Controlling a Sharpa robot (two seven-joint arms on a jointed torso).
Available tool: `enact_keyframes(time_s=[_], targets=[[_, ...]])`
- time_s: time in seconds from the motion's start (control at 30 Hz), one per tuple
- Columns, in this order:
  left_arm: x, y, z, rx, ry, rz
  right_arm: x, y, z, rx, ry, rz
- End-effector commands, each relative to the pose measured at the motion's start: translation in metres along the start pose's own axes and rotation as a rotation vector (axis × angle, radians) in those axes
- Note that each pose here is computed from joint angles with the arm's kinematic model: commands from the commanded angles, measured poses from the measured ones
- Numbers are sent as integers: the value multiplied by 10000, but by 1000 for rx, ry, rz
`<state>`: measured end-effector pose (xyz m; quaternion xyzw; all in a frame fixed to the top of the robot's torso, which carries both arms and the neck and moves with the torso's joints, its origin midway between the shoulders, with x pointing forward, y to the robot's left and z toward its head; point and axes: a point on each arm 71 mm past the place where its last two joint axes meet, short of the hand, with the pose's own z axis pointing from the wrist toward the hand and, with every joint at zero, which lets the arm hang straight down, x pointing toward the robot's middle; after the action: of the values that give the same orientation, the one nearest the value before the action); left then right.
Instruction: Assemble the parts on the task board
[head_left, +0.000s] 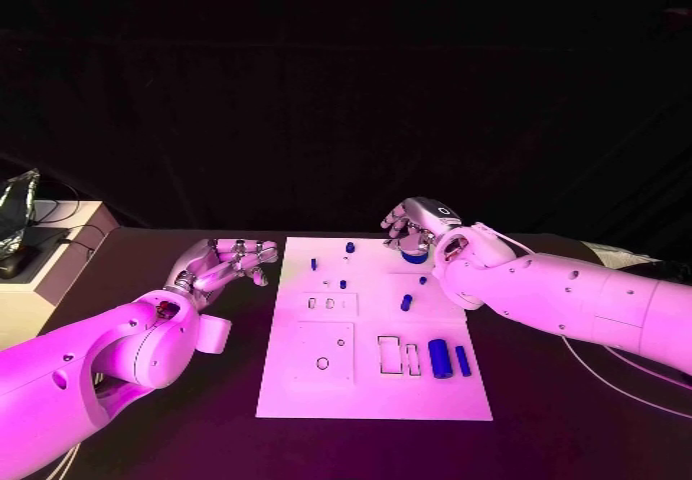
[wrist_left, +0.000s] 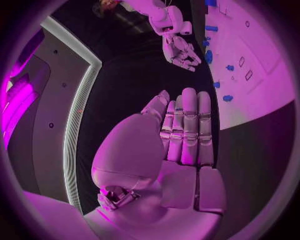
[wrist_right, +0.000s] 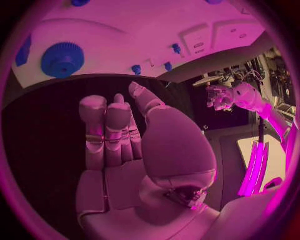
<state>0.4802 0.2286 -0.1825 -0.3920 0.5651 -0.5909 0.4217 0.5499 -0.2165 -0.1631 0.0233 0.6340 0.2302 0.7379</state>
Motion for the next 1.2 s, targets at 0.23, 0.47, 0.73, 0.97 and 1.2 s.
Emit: enact_keyframes(time_s=[0.23,0.47,0.73,0.97,1.2], targets=[[37,-1,22,18,29,-10,-78,-350,-123,111,105,81],[50,8,35,18,33,-13,-78,-550,-109,200,159,56],[56,10,40,18,34,-14,-50,-624,-49,259,197,40],[46,11,37,17,32,-13,-21,-637,-9,281,214,29],[45,14,40,16,32,-12,-8,-638,24,292,211,26]])
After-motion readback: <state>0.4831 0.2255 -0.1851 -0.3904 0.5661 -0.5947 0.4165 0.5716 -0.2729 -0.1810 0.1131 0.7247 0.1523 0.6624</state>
